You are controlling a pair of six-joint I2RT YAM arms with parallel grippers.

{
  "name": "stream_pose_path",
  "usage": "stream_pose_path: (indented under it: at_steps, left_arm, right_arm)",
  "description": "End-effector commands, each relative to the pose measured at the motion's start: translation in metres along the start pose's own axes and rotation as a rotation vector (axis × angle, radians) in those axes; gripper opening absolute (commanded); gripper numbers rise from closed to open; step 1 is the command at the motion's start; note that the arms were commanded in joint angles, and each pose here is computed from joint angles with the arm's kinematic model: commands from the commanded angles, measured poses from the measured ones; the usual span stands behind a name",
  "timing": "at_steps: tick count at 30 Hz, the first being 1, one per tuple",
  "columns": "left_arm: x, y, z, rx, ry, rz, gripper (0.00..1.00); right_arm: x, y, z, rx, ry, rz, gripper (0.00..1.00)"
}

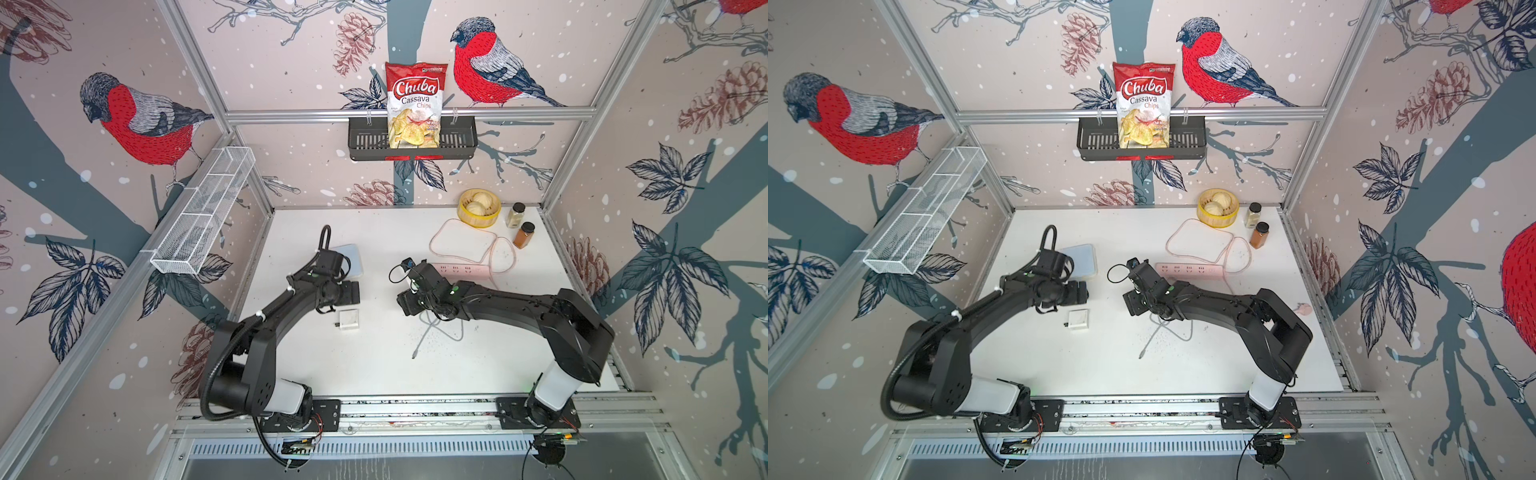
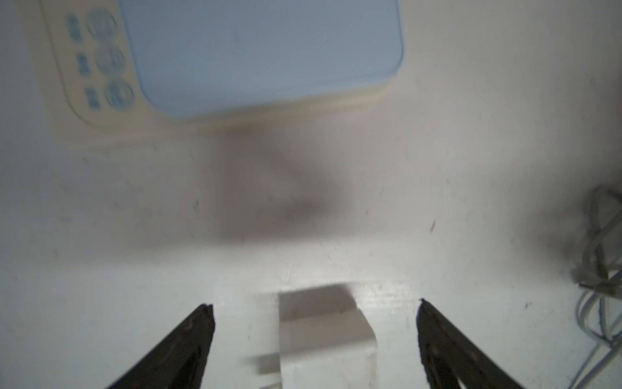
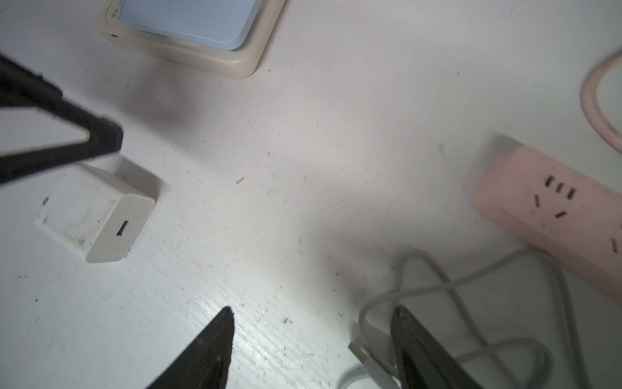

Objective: Charge the electronic scale
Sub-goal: Pick up the plug from the center of the board.

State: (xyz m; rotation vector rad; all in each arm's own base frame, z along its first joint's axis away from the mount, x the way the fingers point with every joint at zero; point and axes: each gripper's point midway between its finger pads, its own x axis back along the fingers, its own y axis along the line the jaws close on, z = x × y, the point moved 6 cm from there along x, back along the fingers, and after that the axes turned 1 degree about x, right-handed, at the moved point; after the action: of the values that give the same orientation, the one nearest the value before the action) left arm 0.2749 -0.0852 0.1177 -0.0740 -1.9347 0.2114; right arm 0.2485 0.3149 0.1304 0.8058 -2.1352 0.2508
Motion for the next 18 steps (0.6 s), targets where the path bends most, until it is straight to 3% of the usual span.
stream_pose_path:
  at_steps: [1,5,12,18]
  left_arm:
    - [0.003,0.003,0.047,0.126,0.075,-0.069,0.93]
    - [0.002,0.000,0.069,0.155,0.058,-0.008,0.91]
    - [-0.010,-0.006,0.055,0.107,0.025,0.002,0.84]
    - [-0.022,-0.013,0.042,0.066,0.030,0.008,0.64]
  right_arm:
    - [0.008,0.000,-0.002,-0.070,-0.046,-0.020,0.74]
    - [0.009,0.001,0.001,-0.100,-0.065,-0.033,0.74]
    - [0.008,0.007,-0.001,-0.158,-0.068,-0.081,0.75]
    - [0.003,0.008,-0.006,-0.251,-0.043,-0.138,0.75]
